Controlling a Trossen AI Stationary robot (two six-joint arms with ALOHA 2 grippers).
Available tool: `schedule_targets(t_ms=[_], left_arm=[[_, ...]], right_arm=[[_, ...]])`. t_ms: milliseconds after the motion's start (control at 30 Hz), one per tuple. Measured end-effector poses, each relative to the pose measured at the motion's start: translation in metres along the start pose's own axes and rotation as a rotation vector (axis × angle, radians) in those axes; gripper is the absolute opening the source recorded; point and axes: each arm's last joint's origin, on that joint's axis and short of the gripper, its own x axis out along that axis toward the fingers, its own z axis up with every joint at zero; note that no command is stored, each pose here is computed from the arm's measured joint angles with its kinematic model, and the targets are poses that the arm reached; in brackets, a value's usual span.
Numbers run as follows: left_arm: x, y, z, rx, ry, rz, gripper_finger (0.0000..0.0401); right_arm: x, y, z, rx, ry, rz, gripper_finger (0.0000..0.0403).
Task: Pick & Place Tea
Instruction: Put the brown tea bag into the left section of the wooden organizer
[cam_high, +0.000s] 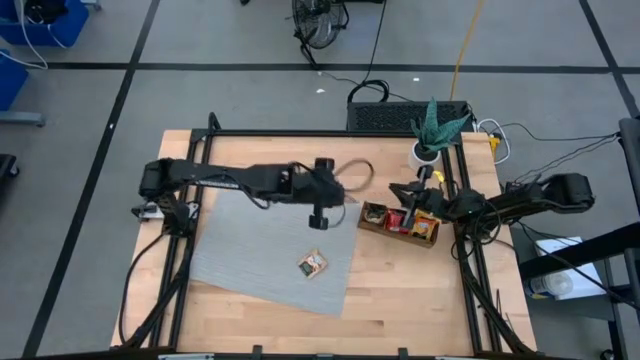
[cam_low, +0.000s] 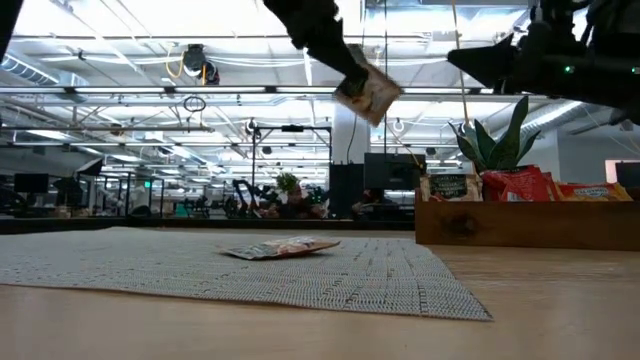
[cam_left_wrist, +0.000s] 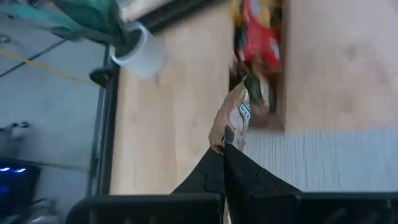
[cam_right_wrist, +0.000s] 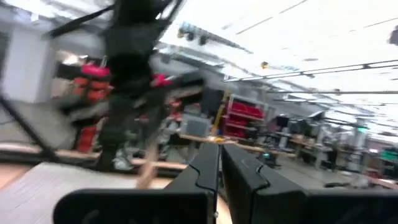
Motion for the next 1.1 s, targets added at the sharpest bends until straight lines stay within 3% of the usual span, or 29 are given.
schedule_targets(t_ms=[233,533,667,867,1100], left_arm=[[0.047,-0.027,0.016,0.222,0.243,0.043,0.0001],[0.071,-0.061,0.048,0.421,0.234,0.022,0.0000],[0.076,-0.061,0.056,0.420,0.185,0.024,0.0000],[0.099,-0.052,0.045,0.395,0.180,-0.040,0.0000],[0.103,-0.045,0.047,0.343,0.106,-0.105,0.0000]], right_arm=[[-0.001,-0.003,0.000,-0.003,0.033,-0.066,0.0010],[-0.002,-0.003,0.000,0.003,0.035,-0.064,0.0008],[-0.002,-0.003,0.000,0.004,0.034,-0.064,0.0007],[-0.002,-0.003,0.000,0.005,0.032,-0.061,0.0005],[-0.002,-0.003,0.000,0.003,0.032,-0.061,0.0004]])
